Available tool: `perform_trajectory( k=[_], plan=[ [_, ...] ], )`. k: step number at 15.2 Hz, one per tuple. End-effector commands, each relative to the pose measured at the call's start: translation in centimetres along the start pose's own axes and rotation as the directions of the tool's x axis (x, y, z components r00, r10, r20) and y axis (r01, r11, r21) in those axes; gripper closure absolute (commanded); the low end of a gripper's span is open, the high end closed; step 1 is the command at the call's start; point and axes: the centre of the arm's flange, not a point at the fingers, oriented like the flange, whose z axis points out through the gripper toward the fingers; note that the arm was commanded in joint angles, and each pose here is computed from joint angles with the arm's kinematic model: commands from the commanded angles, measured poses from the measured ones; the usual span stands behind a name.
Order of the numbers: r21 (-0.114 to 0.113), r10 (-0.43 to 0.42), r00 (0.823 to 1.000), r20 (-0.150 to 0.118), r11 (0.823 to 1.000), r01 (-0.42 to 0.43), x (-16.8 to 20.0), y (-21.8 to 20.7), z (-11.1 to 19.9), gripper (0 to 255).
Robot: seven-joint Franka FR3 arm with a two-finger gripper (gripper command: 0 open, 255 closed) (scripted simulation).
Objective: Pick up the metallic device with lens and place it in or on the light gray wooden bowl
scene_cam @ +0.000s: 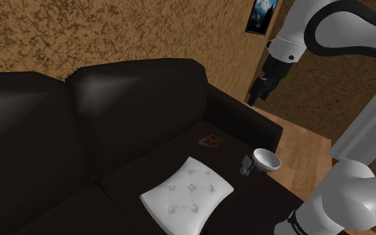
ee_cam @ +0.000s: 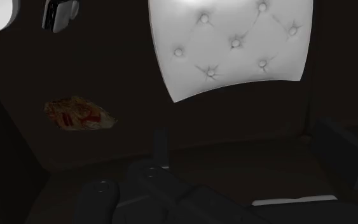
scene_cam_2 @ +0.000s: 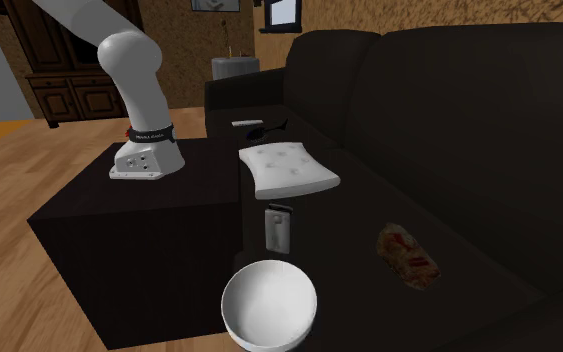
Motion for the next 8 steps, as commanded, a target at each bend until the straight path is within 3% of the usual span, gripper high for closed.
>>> perform_trajectory(
  k=[1,8],
  plan=[
    [0.0,0.0,1.0,0.0,1.0,0.0,0.0,0.0,0.0,0],
    [0.007,0.008,1.0,0.021,1.0,-0.008,-0.5,5.0,7.8,0]
  ],
)
